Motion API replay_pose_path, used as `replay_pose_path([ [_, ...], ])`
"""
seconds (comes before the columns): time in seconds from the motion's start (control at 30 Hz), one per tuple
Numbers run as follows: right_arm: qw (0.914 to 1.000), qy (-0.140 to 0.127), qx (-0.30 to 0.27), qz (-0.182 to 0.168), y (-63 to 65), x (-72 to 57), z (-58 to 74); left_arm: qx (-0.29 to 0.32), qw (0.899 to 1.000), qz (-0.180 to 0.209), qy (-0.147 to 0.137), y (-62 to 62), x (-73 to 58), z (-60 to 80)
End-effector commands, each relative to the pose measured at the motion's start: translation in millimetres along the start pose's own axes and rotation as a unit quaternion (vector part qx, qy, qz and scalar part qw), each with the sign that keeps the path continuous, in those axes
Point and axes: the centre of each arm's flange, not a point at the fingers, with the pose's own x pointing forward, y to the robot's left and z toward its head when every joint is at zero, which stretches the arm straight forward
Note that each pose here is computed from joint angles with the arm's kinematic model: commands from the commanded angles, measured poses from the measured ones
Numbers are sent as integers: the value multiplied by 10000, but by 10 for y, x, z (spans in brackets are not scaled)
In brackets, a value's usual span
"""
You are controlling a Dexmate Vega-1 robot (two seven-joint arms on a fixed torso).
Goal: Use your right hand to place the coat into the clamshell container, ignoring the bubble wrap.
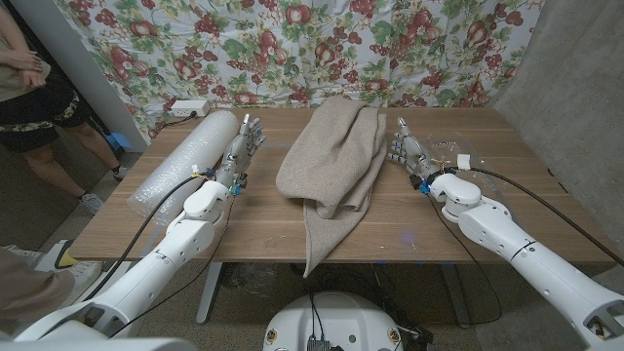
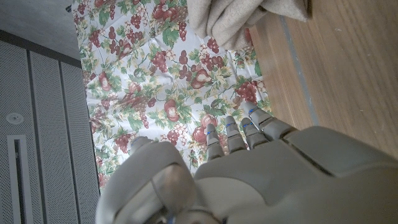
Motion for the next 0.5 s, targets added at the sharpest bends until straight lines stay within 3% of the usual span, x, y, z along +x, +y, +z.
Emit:
replay_pose_path([
  [0.03, 9999, 79, -76, 1, 43, 32, -7, -3, 10000, 41, -5, -11, -2, -16],
  [0.5, 9988, 428, -107, -191, 130, 4, 6, 1, 9999, 104, 36, 1, -48, -31],
])
